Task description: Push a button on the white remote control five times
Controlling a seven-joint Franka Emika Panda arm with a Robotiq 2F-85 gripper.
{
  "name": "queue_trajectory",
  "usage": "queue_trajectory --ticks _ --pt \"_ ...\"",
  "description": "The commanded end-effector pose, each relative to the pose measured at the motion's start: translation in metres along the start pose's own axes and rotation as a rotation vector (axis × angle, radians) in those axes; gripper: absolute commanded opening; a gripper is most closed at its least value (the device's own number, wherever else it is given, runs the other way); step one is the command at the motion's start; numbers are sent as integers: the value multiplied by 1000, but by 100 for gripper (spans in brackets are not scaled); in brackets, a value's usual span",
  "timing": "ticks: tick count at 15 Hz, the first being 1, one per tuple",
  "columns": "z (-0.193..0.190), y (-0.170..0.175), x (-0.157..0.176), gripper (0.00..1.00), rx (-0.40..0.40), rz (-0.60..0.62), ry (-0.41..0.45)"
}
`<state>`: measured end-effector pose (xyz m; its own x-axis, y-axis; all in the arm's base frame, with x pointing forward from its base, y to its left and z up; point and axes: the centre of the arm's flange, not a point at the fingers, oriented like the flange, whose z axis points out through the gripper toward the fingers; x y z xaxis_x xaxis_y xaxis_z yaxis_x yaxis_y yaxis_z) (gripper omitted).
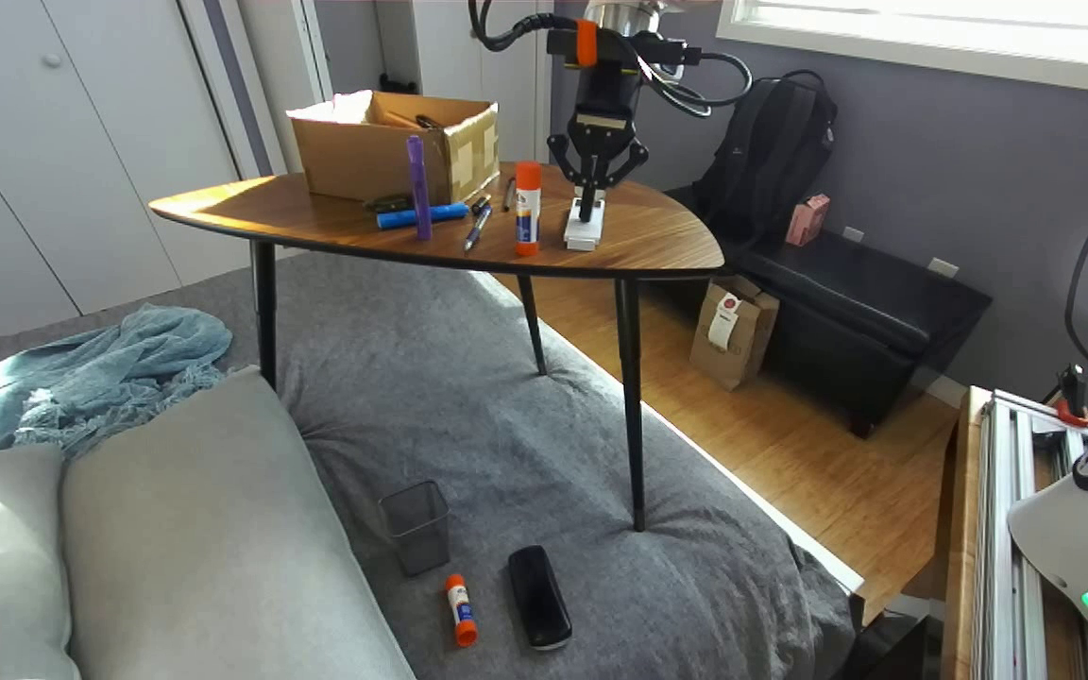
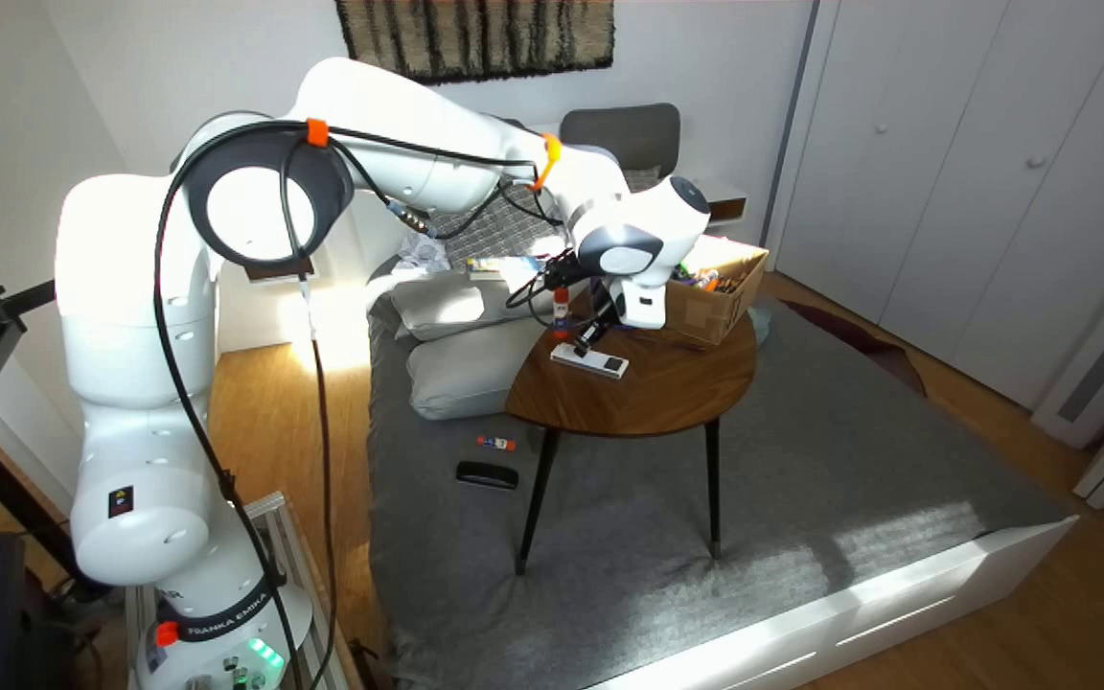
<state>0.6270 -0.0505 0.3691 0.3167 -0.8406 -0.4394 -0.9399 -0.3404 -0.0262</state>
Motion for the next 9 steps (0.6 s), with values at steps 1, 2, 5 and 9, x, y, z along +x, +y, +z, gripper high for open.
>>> queue_trajectory --ticks 1,2,5,9 --pt "1 -7 -3 0 6 15 -7" --pt "-2 -6 -4 0 8 13 -7" --pt "-13 0 -11 0 25 8 12" --pt "-34 11 -31 0 49 -15 51"
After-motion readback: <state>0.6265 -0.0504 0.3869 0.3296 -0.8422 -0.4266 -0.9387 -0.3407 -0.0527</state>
